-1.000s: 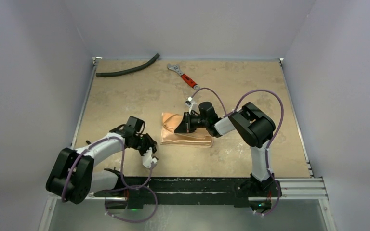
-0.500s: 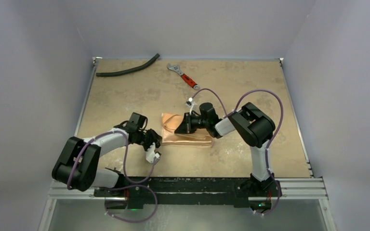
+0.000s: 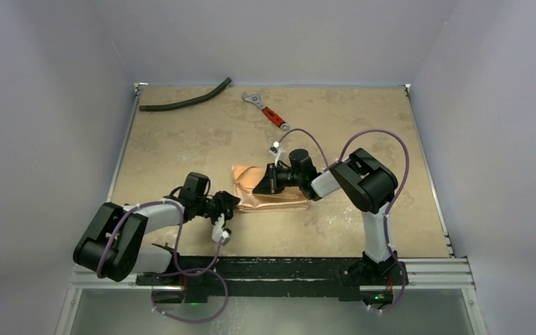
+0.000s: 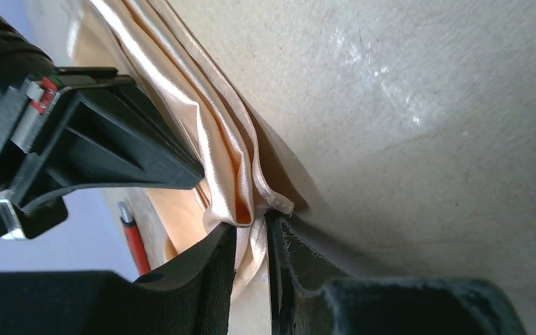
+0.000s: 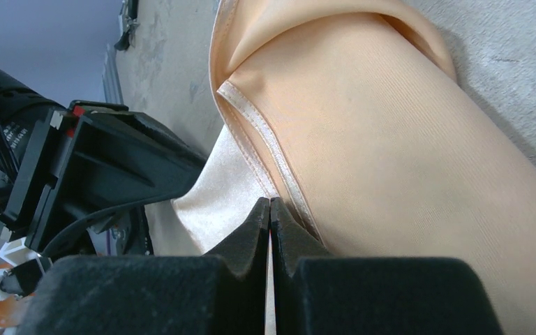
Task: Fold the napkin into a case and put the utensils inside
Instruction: Pick up the 2/3-rectangle-folded napkin at the center of the board.
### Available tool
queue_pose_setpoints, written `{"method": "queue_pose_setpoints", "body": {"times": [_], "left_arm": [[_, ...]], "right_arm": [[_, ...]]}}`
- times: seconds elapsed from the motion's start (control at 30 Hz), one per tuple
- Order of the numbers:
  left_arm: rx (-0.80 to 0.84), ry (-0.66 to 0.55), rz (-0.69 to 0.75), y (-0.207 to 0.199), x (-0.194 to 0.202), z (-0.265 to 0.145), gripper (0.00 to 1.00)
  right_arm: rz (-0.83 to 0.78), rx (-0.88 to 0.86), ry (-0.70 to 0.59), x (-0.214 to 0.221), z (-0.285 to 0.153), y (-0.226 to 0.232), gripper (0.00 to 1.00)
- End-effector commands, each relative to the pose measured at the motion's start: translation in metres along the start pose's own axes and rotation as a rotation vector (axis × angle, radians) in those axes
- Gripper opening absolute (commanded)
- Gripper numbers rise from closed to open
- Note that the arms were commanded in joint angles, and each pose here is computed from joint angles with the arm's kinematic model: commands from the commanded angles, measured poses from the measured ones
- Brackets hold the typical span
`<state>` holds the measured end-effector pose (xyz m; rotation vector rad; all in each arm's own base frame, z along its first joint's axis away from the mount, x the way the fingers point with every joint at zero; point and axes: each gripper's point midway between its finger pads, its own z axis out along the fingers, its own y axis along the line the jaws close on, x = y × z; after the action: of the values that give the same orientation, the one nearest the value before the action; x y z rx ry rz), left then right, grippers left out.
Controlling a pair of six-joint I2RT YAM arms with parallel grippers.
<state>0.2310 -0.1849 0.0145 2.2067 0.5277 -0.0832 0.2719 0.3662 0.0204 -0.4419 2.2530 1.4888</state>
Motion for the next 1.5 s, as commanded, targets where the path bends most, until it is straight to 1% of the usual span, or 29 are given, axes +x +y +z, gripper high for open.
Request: {"method": "queue_pose_setpoints", "body": {"times": [0.0, 0.17, 0.43, 0.57, 0.63, 0.67, 0.7, 0.73, 0.97, 1.13, 1.3, 1.47], "left_arm": [[-0.046, -0.09, 0.338, -0.005, -0.027, 0.01, 0.23], [-0.096, -0.091, 0.312, 0.003, -0.028, 0.009, 0.24], [-0.191, -0.05, 0.281, 0.02, -0.023, 0.004, 0.25], [-0.198, -0.025, 0.232, 0.021, -0.021, -0.001, 0.27], [-0.201, -0.018, 0.214, 0.02, -0.022, -0.003, 0.5], [-0.202, -0.016, 0.209, 0.019, -0.022, -0.003, 0.59], [-0.203, -0.015, 0.201, 0.019, -0.022, -0.004, 0.63], [-0.204, -0.013, 0.195, 0.018, -0.023, -0.005, 0.64], [-0.2, -0.02, 0.164, 0.015, -0.024, -0.004, 0.65], [-0.176, -0.066, 0.193, 0.009, -0.029, 0.003, 0.62], [-0.126, -0.093, 0.221, 0.001, -0.026, 0.012, 0.56], [-0.109, -0.081, 0.223, 0.005, -0.017, 0.016, 0.4]], "right_arm": [[0.047, 0.06, 0.054, 0.022, -0.001, -0.02, 0.03], [0.05, 0.064, 0.062, 0.024, 0.0, -0.022, 0.04], [0.06, 0.071, 0.073, 0.026, 0.0, -0.025, 0.04], [0.062, 0.073, 0.075, 0.027, 0.0, -0.025, 0.03], [0.066, 0.074, 0.077, 0.028, 0.0, -0.026, 0.03], [0.067, 0.073, 0.077, 0.029, 0.0, -0.026, 0.03], [0.069, 0.072, 0.078, 0.029, 0.0, -0.026, 0.03], [0.069, 0.072, 0.078, 0.029, 0.0, -0.026, 0.03], [0.079, 0.071, 0.082, 0.031, 0.001, -0.027, 0.03], [0.079, 0.07, 0.081, 0.031, 0.001, -0.028, 0.03], [0.083, 0.074, 0.083, 0.032, 0.001, -0.029, 0.03], [0.081, 0.076, 0.086, 0.033, 0.001, -0.03, 0.03]]}}
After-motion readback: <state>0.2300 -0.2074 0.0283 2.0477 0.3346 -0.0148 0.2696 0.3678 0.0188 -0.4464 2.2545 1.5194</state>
